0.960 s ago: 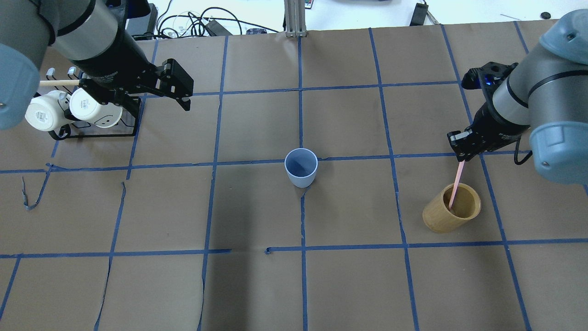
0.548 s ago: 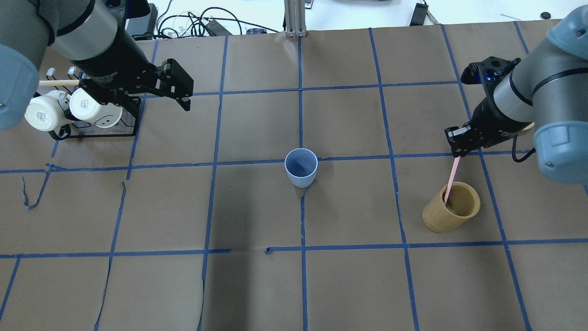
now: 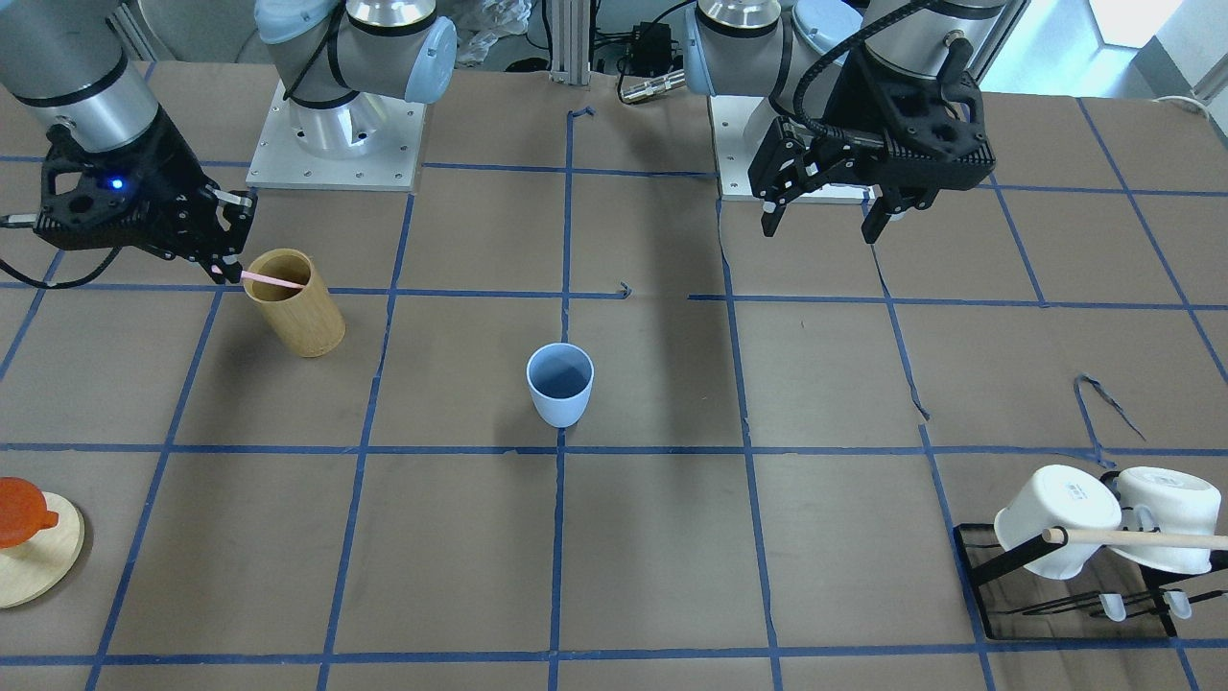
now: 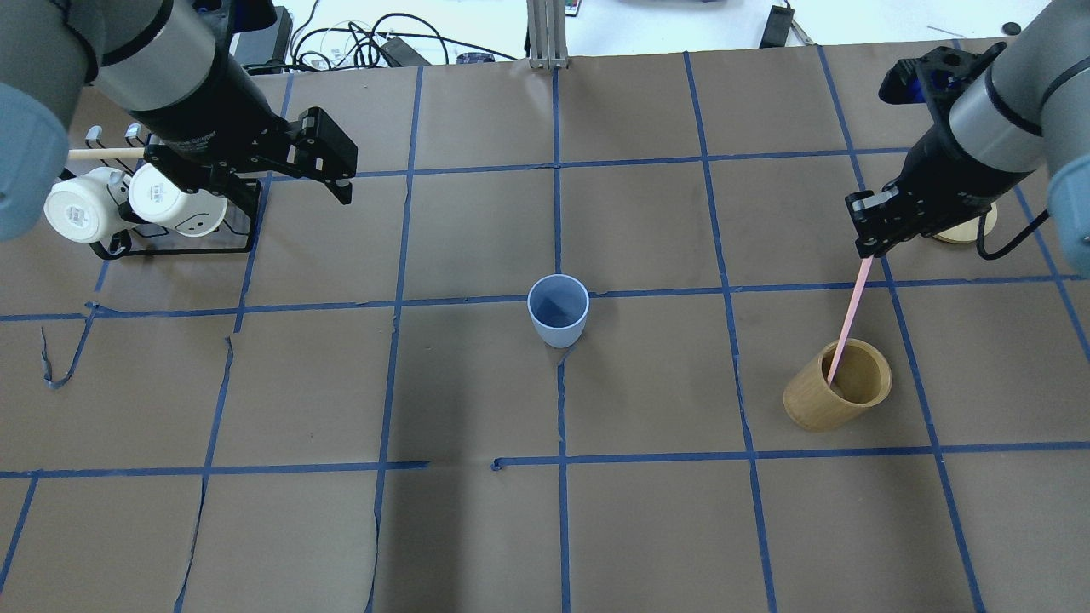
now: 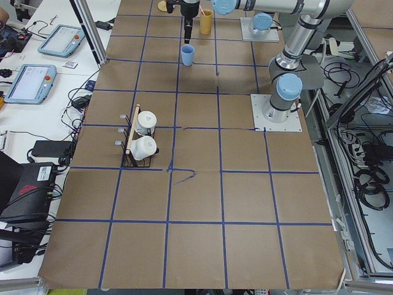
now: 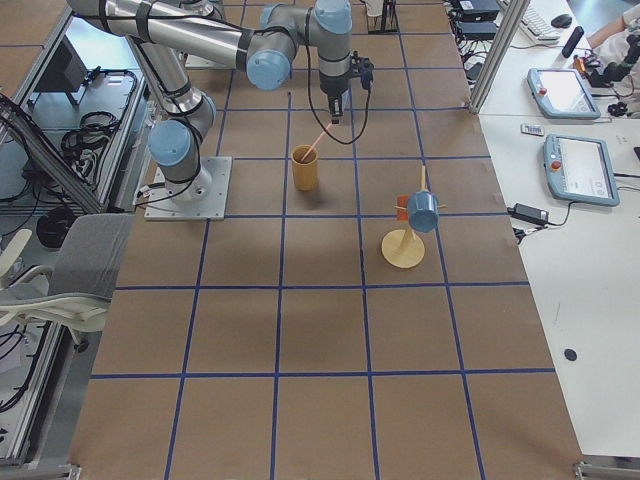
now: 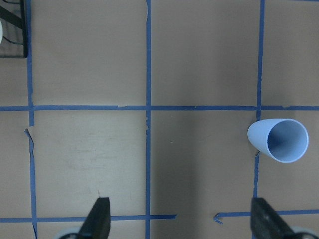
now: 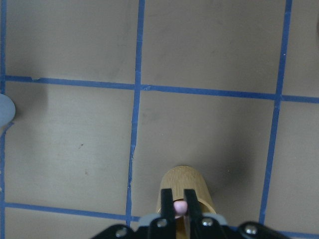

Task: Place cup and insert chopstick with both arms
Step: 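Grasp the pink straw with the right gripper and pull it upward, then carry the pink straw with the right gripper above the blue cup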

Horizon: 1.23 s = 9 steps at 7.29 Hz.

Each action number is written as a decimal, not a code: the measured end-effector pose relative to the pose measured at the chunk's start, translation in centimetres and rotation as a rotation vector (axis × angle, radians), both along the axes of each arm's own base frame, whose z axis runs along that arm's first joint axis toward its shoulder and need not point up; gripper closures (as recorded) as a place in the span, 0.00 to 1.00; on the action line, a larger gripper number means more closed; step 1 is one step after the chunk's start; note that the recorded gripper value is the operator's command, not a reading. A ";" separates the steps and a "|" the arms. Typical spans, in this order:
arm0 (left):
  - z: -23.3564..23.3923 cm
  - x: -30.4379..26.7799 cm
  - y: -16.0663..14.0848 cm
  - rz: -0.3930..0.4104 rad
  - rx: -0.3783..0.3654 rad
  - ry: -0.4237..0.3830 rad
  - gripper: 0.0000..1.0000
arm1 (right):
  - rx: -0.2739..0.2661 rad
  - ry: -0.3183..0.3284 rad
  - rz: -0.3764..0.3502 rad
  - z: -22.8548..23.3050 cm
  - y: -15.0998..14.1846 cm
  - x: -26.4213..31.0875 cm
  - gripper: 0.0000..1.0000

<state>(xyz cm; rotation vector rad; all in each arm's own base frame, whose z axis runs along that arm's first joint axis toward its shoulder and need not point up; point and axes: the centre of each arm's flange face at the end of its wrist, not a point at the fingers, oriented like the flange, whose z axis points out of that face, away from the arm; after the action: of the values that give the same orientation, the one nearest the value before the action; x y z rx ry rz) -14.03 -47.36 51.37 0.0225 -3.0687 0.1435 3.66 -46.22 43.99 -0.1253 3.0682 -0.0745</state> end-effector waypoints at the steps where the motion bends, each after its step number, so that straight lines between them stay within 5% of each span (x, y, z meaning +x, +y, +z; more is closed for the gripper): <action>1: 0.0 0.0 0.0 0.000 0.000 0.000 0.00 | 0.019 -0.006 -0.002 2.7 -0.1 0.1 0.88; 3: 0.0 0.0 0.0 0.000 0.000 0.000 0.00 | -0.012 -0.022 0.011 8.1 -0.4 2.6 0.89; 5: 0.0 0.0 0.1 0.000 -0.001 0.000 0.00 | -0.157 -0.066 -0.005 10.5 -1.5 8.3 0.89; 9: 0.1 0.1 0.1 0.002 -0.001 0.000 0.00 | -0.341 -0.180 -0.053 4.5 -2.0 22.1 0.88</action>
<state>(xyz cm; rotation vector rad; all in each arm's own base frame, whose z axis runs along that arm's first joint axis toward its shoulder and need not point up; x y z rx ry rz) -13.94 -47.30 51.43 0.0247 -3.0687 0.1457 25.76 -48.21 48.49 -0.0508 2.8507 -0.5790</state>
